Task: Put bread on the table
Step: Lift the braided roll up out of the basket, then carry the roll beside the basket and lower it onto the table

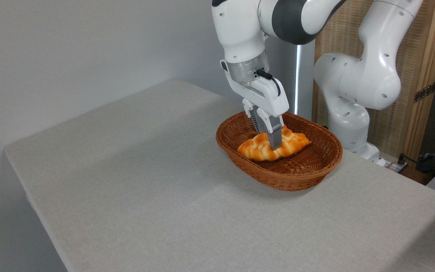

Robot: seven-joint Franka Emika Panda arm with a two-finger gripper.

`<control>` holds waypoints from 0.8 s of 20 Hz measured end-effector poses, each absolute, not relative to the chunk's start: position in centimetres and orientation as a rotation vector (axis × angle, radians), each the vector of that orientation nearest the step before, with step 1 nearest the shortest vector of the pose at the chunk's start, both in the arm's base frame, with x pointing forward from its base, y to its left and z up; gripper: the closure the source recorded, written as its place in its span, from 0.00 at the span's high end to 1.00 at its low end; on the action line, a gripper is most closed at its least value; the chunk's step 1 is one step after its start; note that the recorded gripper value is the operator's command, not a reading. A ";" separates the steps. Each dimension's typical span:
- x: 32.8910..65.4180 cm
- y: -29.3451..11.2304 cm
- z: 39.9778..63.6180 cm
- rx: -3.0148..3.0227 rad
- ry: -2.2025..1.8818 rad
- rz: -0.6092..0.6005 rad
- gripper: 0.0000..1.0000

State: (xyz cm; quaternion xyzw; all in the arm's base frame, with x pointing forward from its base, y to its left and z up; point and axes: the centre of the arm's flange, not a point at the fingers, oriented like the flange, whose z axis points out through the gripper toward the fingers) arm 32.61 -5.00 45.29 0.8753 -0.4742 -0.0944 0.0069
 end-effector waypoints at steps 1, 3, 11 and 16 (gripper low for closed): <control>32.8 -5.0 45.7 2.741 -1.484 -0.283 0.36; 33.1 -5.0 46.7 2.751 -1.487 -0.250 0.36; 34.6 -5.2 50.9 2.786 -1.499 -0.118 0.36; 35.2 -5.2 51.9 2.792 -1.500 -0.093 0.38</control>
